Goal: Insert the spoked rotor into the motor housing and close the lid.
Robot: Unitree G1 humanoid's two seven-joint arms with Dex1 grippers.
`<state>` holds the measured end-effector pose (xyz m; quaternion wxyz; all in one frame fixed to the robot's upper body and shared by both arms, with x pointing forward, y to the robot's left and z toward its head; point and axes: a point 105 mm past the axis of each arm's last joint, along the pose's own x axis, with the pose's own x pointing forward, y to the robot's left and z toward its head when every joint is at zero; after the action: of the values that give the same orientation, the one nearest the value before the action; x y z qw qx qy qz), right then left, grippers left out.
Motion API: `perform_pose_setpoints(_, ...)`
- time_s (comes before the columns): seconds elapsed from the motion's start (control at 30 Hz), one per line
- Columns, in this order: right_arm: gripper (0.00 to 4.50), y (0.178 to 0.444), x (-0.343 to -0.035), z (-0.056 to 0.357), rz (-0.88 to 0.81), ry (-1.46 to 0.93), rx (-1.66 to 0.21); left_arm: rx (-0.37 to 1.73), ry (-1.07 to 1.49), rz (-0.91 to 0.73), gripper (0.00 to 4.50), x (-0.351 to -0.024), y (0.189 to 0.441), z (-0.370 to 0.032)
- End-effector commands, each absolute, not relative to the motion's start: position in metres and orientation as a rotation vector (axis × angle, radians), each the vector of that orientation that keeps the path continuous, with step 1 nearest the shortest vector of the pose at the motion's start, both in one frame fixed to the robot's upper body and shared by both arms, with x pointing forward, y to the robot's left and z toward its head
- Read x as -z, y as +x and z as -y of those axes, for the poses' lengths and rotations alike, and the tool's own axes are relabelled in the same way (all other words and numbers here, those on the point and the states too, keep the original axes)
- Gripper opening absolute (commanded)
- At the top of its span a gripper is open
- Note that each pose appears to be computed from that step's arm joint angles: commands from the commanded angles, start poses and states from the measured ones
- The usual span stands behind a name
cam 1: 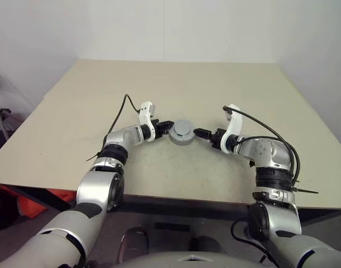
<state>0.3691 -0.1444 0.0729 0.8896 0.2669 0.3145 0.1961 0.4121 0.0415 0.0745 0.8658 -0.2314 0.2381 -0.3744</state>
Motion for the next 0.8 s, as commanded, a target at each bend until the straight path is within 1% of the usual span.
perform_pose_setpoints(0.03, 4.48, 0.362, -0.066, 0.123, -0.726, 0.695, -0.456, 0.808, -0.463, -0.559, 0.43, -0.063, 0.404, -0.031)
perform_pose_setpoints(0.17, 4.48, 0.365, -0.067, 0.100, -0.741, 0.818, -0.498, 0.805, -0.454, -0.554, 0.43, -0.064, 0.405, -0.032)
perform_pose_setpoints(0.3, 4.48, 0.370, -0.067, 0.081, -0.755, 0.883, -0.534, 0.799, -0.448, -0.550, 0.43, -0.064, 0.405, -0.034)
perform_pose_setpoints(0.53, 4.48, 0.376, -0.072, 0.056, -0.764, 0.932, -0.602, 0.780, -0.450, -0.544, 0.43, -0.062, 0.407, -0.039)
perform_pose_setpoints(0.7, 4.48, 0.381, -0.081, 0.038, -0.751, 0.962, -0.650, 0.766, -0.452, -0.546, 0.43, -0.059, 0.406, -0.042)
perform_pose_setpoints(0.8, 4.48, 0.381, -0.077, 0.033, -0.762, 0.956, -0.641, 0.763, -0.448, -0.547, 0.43, -0.058, 0.405, -0.043)
